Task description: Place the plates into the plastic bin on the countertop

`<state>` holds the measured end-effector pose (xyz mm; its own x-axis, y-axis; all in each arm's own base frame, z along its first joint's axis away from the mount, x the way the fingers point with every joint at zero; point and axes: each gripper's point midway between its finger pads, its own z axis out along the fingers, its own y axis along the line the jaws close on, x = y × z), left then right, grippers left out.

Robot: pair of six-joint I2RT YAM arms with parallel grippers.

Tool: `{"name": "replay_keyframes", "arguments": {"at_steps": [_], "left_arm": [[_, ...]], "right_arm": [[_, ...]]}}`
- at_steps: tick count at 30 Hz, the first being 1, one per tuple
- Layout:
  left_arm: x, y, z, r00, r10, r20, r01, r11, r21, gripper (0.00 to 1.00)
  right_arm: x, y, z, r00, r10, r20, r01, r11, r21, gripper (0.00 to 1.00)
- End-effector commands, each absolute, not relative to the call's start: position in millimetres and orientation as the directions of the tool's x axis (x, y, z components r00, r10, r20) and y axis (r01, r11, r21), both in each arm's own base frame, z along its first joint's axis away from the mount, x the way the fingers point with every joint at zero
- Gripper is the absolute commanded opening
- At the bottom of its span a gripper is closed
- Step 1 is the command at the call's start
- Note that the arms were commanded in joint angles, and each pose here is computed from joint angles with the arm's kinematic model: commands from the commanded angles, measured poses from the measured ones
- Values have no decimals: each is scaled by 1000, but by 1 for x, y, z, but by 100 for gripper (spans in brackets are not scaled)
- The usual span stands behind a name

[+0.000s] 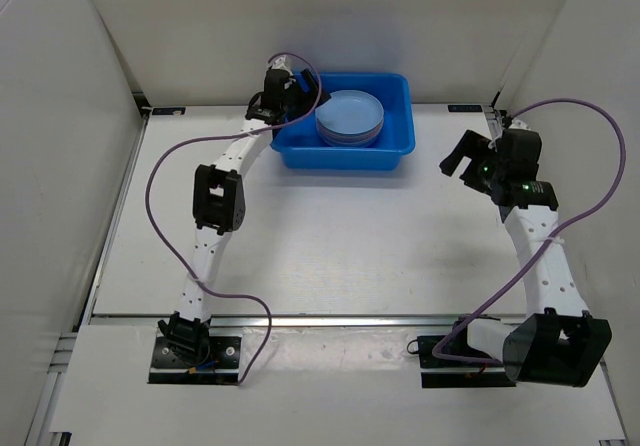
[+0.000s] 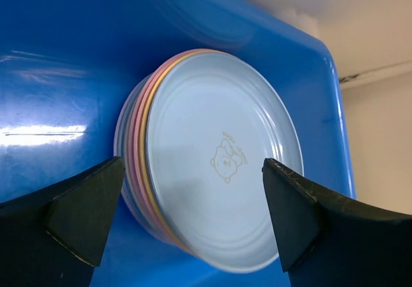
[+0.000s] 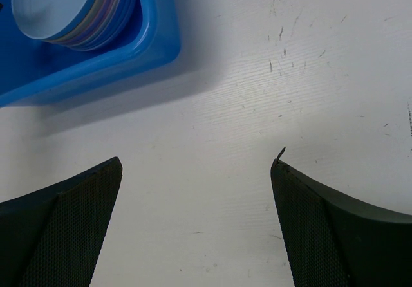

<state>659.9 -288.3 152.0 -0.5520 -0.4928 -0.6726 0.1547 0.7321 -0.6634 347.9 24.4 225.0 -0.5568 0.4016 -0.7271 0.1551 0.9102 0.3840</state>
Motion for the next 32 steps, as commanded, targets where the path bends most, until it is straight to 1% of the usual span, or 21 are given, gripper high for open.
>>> {"name": "replay_keyframes", "arguments": {"at_steps": [1,3,4,6,7,8,9,10,11,12,13,14,15,16,17,18,21,24,25,28,32], "left_arm": [[639,-283,277,-414,-466,-782,310,736,-602,99],[627,-275,291,-403,-429,-808,291,777,-558,99],[614,-267,323,-358,-402,-843,315,798,-515,99],[597,-250,311,-387,-354,-851,241,852,-464,99],[576,-237,344,-348,-350,-870,242,863,-444,99],[563,-229,309,-419,-304,-855,195,890,-412,99],[556,-207,303,-404,-300,-864,111,922,-372,99],[543,-196,302,-403,-297,-865,78,931,-356,99],[521,-182,324,-371,-304,-877,60,935,-349,99],[506,-162,288,-414,-294,-861,-36,951,-307,99],[484,-149,303,-386,-312,-868,-61,948,-314,99],[473,-137,297,-384,-322,-865,-99,946,-308,99],[456,-127,268,-436,-312,-844,-131,950,-283,99],[445,-118,265,-436,-323,-840,-145,946,-289,99],[427,-109,279,-407,-357,-841,-154,934,-321,99],[408,-99,250,-460,-352,-816,-191,936,-296,99],[363,-68,232,-465,-390,-795,-275,917,-289,99],[331,-38,226,-432,-422,-797,-376,887,-267,99],[317,-27,211,-457,-422,-783,-418,879,-229,99],[297,-16,200,-465,-436,-771,-455,864,-215,99],[296,-10,202,-455,-440,-774,-469,857,-211,99]], "right_arm": [[346,19,243,-503,404,-764,156,912,379,99],[345,16,245,-489,403,-774,170,914,369,99],[345,13,245,-483,413,-772,188,910,370,99],[343,2,239,-476,428,-768,258,903,343,99],[344,-3,236,-472,438,-765,291,896,334,99],[343,-5,234,-479,440,-760,303,895,327,99],[342,-8,231,-481,446,-755,324,891,319,99],[342,-11,230,-479,451,-753,340,886,315,99],[342,-12,227,-481,451,-752,346,885,310,99],[343,-12,226,-480,457,-749,353,882,312,99],[345,-16,221,-480,470,-741,374,873,312,99],[345,-16,220,-484,469,-739,375,874,310,99],[346,-16,219,-484,478,-733,383,869,313,99],[345,-16,216,-490,484,-725,390,866,314,99],[346,-15,208,-510,485,-710,391,866,311,99],[345,-13,203,-523,492,-696,393,864,315,99],[345,-5,179,-568,522,-636,408,850,333,99],[346,4,160,-608,552,-571,419,833,361,99],[347,6,156,-619,550,-560,414,835,363,99],[348,18,142,-668,540,-512,391,840,377,99],[353,20,146,-663,518,-541,370,854,365,99]]}}
